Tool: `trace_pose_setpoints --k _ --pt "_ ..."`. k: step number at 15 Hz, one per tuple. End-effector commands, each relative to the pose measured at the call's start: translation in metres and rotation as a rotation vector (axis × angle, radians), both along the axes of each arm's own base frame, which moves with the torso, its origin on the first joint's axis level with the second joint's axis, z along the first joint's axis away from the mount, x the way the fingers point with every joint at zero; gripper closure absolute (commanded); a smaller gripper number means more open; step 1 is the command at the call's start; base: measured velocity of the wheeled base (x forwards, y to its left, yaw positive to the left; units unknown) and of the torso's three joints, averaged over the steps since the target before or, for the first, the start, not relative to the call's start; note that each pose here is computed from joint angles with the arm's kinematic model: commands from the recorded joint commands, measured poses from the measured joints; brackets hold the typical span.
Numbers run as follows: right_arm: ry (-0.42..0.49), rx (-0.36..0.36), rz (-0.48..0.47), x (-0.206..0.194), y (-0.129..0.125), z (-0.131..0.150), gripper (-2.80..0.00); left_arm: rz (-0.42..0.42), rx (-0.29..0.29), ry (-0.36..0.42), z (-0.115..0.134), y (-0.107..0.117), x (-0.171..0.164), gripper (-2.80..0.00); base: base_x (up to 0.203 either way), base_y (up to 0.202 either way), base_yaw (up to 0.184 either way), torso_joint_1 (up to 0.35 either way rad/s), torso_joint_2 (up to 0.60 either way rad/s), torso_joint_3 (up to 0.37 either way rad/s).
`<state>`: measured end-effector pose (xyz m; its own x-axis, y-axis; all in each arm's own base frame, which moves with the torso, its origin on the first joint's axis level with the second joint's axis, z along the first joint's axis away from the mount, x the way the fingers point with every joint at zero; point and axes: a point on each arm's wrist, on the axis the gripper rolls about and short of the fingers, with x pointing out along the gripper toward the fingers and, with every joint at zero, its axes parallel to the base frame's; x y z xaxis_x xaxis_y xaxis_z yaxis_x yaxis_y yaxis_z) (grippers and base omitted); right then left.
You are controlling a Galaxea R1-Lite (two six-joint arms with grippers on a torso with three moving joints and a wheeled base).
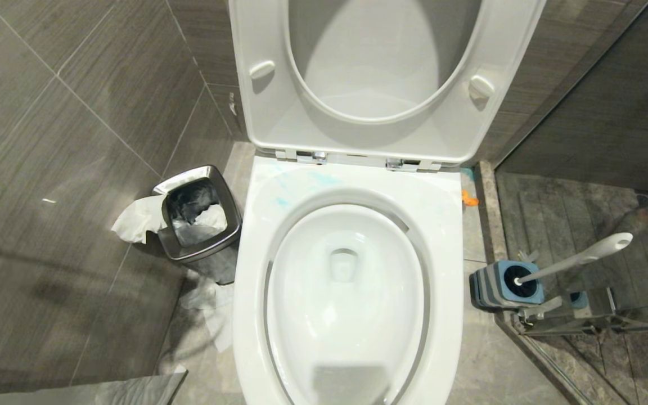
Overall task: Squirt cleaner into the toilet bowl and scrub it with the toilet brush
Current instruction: Pour in the cleaning agent
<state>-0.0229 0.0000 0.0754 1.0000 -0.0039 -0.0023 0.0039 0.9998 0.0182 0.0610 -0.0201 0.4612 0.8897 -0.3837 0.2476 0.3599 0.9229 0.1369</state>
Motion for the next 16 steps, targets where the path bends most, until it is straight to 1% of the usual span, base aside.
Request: trace_pose_setpoints --k 1,2,3,4,6,7,8,10,13,16 --pt "-0.001 0.000 -0.001 0.000 0.000 0.000 0.00 0.014 -0.030 -0.011 -0.009 0.016 -0.057 0.00 0.000 0.000 0.000 0.000 0.00 0.000" --pt "0.001 0.000 0.001 0.000 0.000 0.000 0.00 0.031 -0.041 -0.005 -0.015 0.018 -0.073 0.00 0.000 0.000 0.000 0.000 0.00 0.000" --pt "0.001 0.000 0.001 0.000 0.000 0.000 0.00 0.030 -0.044 -0.011 -0.024 0.018 -0.091 0.00 0.000 0.000 0.000 0.000 0.00 0.000" --pt "0.000 0.000 0.000 0.000 0.000 0.000 0.00 0.018 -0.042 -0.003 -0.037 0.016 -0.108 0.00 0.000 0.000 0.000 0.000 0.00 0.000" --pt "0.000 0.000 -0.001 0.000 0.000 0.000 0.00 0.006 -0.041 0.036 -0.076 0.014 -0.132 0.00 0.000 0.000 0.000 0.000 0.00 0.000" --pt "0.002 0.000 -0.001 0.000 0.000 0.000 0.00 0.004 -0.041 0.044 -0.095 0.013 -0.144 0.00 0.000 0.000 0.000 0.000 0.00 0.000" --pt "0.001 0.000 -0.001 0.000 0.000 0.000 0.00 0.003 -0.041 0.059 -0.115 0.012 -0.151 0.00 0.000 0.000 0.000 0.000 0.00 0.000" --pt "0.001 0.000 -0.001 0.000 0.000 0.000 0.00 0.016 -0.038 0.061 -0.147 0.011 -0.166 0.00 0.000 0.000 0.000 0.000 0.00 0.000" --pt "0.001 0.000 -0.001 0.000 0.000 0.000 0.00 0.079 -0.044 0.068 -0.191 0.011 -0.177 0.00 0.000 0.000 0.000 0.000 0.00 0.000" --pt "0.001 0.000 0.001 0.000 0.000 0.000 0.00 0.131 -0.002 0.060 -0.235 0.013 -0.174 0.00 0.000 0.000 0.000 0.000 0.00 0.000"
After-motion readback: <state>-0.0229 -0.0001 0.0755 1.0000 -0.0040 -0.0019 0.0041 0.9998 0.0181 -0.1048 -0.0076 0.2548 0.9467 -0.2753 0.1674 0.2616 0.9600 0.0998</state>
